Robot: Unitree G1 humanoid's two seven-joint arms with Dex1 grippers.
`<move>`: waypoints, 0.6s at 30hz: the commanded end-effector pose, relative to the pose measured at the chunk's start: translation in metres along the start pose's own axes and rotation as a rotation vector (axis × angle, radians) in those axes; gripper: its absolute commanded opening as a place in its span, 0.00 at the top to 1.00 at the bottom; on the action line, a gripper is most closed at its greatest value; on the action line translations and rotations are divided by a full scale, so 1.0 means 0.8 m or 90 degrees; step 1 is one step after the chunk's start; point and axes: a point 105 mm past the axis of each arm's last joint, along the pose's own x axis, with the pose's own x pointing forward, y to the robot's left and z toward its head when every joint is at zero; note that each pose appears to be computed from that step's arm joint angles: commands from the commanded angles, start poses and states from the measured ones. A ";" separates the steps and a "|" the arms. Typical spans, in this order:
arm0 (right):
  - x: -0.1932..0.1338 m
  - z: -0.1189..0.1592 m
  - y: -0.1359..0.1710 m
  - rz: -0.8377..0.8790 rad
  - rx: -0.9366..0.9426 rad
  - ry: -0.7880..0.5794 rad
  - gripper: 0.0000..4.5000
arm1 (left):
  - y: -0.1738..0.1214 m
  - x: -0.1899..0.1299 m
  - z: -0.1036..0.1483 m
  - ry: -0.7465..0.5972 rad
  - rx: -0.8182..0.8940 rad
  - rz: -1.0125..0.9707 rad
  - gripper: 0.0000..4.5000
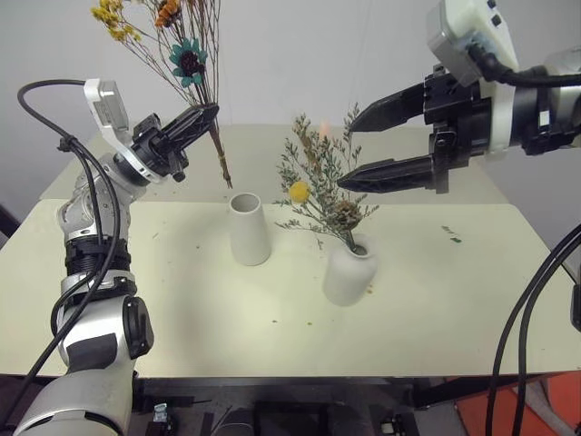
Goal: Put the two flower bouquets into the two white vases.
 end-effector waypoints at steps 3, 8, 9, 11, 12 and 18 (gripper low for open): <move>-0.014 0.011 -0.002 -0.038 -0.025 -0.022 0.00 | -0.003 0.015 0.003 -0.035 0.050 -0.024 0.99; -0.014 0.010 0.000 -0.041 -0.026 -0.021 0.00 | -0.001 0.010 -0.018 -0.008 0.044 -0.024 0.99; -0.014 0.009 0.000 -0.043 -0.025 -0.020 0.00 | -0.002 0.010 -0.022 -0.001 0.046 -0.026 0.99; -0.015 0.009 0.000 -0.044 -0.024 -0.019 0.00 | -0.002 0.010 -0.028 0.013 0.043 -0.029 0.99; -0.015 0.009 0.000 -0.046 -0.023 -0.018 0.00 | -0.002 0.009 -0.032 0.023 0.046 -0.030 0.99; -0.016 0.009 0.000 -0.049 -0.020 -0.015 0.00 | 0.000 0.005 -0.054 0.050 0.040 -0.023 0.99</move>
